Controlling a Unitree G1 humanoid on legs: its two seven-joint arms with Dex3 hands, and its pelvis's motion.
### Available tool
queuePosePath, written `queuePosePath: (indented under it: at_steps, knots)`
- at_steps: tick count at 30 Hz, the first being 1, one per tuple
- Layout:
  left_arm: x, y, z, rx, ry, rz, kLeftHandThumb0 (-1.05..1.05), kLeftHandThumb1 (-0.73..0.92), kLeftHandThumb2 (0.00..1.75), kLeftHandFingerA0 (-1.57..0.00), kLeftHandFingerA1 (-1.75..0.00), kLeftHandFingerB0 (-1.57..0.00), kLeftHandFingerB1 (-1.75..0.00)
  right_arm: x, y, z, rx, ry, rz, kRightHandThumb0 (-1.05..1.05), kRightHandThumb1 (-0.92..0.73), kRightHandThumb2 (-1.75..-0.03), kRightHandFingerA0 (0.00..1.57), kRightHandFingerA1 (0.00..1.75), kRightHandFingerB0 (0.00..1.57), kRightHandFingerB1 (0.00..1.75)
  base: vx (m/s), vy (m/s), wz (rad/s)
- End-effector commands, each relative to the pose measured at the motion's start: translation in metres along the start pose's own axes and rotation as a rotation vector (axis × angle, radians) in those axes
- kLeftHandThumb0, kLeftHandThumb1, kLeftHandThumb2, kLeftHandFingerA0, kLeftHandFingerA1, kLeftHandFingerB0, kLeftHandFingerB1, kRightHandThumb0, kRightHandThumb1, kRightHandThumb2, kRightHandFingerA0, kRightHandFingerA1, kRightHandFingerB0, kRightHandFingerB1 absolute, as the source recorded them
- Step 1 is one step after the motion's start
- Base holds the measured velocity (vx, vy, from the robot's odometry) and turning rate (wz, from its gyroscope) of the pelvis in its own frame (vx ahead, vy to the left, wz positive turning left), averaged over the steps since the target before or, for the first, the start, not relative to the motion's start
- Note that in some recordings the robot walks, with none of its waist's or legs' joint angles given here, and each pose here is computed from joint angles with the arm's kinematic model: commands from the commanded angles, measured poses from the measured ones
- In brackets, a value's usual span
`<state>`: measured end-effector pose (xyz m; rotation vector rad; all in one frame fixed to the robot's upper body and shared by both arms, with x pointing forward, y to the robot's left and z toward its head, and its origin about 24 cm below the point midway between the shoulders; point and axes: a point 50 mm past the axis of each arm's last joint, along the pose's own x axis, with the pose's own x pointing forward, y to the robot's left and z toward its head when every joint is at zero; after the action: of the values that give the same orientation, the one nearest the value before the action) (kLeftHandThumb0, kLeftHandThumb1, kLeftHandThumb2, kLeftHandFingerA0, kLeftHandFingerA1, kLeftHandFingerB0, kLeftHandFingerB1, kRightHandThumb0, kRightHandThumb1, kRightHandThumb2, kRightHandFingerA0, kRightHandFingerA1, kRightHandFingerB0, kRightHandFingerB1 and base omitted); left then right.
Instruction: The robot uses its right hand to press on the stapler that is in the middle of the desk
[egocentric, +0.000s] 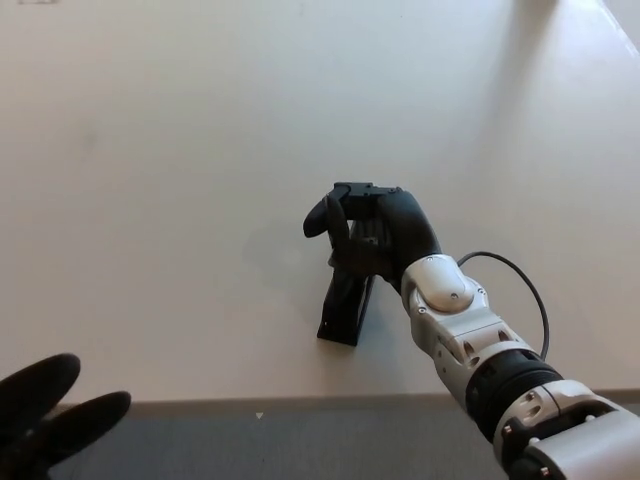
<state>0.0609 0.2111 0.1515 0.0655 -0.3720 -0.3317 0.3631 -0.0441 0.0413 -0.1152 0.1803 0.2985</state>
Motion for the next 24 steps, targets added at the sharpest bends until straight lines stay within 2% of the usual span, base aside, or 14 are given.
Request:
queuePosePath:
  at_steps: [1,2,4,8,11,12,14,16,17,18,19,20,22,24]
  knots:
    - [-0.013,-0.007,0.003,-0.074,0.036,-0.014,-1.03,0.91,0.73,-0.09,-0.60,-0.02,-0.49,-0.061,0.055,-0.120,0.009,0.430,0.096,-0.65,-0.71,-1.21,1.36,1.48,1.27,1.43,0.00,0.000,0.00]
    - [-0.019,-0.009,0.004,-0.084,0.060,-0.010,-1.05,0.77,1.23,-0.14,-0.63,0.00,-0.51,-0.070,0.059,-0.131,0.017,0.456,0.101,-0.63,-0.71,-1.21,1.35,1.47,1.26,1.42,0.00,0.000,0.00]
    - [-0.040,-0.016,0.007,-0.132,0.124,-0.011,-1.03,0.92,0.71,-0.05,-0.62,-0.03,-0.51,-0.102,0.073,-0.162,0.060,0.524,0.121,-0.63,-0.71,-1.20,1.37,1.47,1.26,1.42,0.00,0.000,0.00]
    - [-0.063,-0.022,0.005,-0.163,0.187,-0.014,-0.98,0.74,1.21,0.00,-0.55,-0.07,-0.52,-0.132,0.087,-0.186,0.060,0.602,0.141,-0.63,-0.69,-1.20,1.38,1.48,1.29,1.43,0.00,0.000,0.00]
    - [-0.068,-0.026,-0.004,-0.203,0.157,0.003,-1.00,0.92,0.69,-0.07,-0.64,-0.07,-0.54,-0.141,0.093,-0.192,0.060,0.637,0.148,-0.66,-0.69,-1.20,1.38,1.49,1.26,1.44,0.00,0.000,0.00]
    - [-0.067,-0.027,-0.008,-0.182,0.115,0.024,-0.41,0.37,1.07,-0.07,-0.58,0.00,-0.53,-0.143,0.096,-0.193,0.063,0.649,0.150,-0.65,-0.70,-1.20,1.36,1.48,1.26,1.43,0.00,0.000,0.00]
    - [-0.067,-0.026,-0.015,-0.132,0.068,0.029,-0.40,0.37,1.07,-0.07,-0.58,0.00,-0.53,-0.148,0.098,-0.196,0.057,0.661,0.156,-0.62,-0.67,-1.19,1.37,1.46,1.27,1.42,0.00,0.000,0.00]
    - [-0.071,-0.026,-0.016,-0.149,0.068,0.030,-0.40,0.36,1.06,-0.08,-0.58,0.00,-0.53,-0.158,0.101,-0.203,0.048,0.691,0.164,-0.60,-0.65,-1.18,1.35,1.44,1.27,1.40,0.00,0.000,0.00]
    - [-0.073,-0.026,-0.016,-0.167,0.086,0.022,-1.04,0.92,0.73,-0.07,-0.65,-0.09,-0.52,-0.161,0.102,-0.205,0.050,0.699,0.162,-0.58,-0.65,-1.18,1.35,1.44,1.27,1.40,0.00,0.000,0.00]
    - [-0.076,-0.026,-0.017,-0.170,0.082,0.025,-0.96,0.72,1.18,-0.11,-0.63,-0.08,-0.56,-0.168,0.104,-0.209,0.048,0.723,0.162,-0.55,-0.64,-1.17,1.34,1.42,1.26,1.38,0.00,0.000,0.00]
    - [-0.077,-0.028,-0.018,-0.152,0.062,0.049,-1.04,0.92,0.75,-0.18,-0.70,-0.12,-0.53,-0.174,0.105,-0.213,0.034,0.738,0.166,-0.54,-0.66,-1.19,1.36,1.42,1.26,1.38,0.00,0.000,0.00]
    - [-0.077,-0.031,-0.019,-0.149,0.048,0.059,-0.97,0.73,1.20,-0.19,-0.69,-0.07,-0.57,-0.183,0.105,-0.219,0.028,0.763,0.161,-0.52,-0.66,-1.18,1.35,1.41,1.25,1.36,0.00,0.000,0.00]
    - [-0.079,-0.033,-0.017,-0.164,0.091,0.024,-0.41,0.32,1.04,-0.08,-0.59,0.00,-0.54,-0.194,0.105,-0.226,0.034,0.796,0.157,-0.57,-0.72,-1.21,1.36,1.44,1.27,1.40,0.00,0.000,0.00]
    - [-0.080,-0.032,-0.019,-0.181,0.071,0.023,-1.00,0.70,1.18,-0.13,-0.68,-0.06,-0.59,-0.201,0.104,-0.230,0.020,0.820,0.161,-0.58,-0.68,-1.20,1.37,1.45,1.29,1.41,0.00,0.000,0.00]
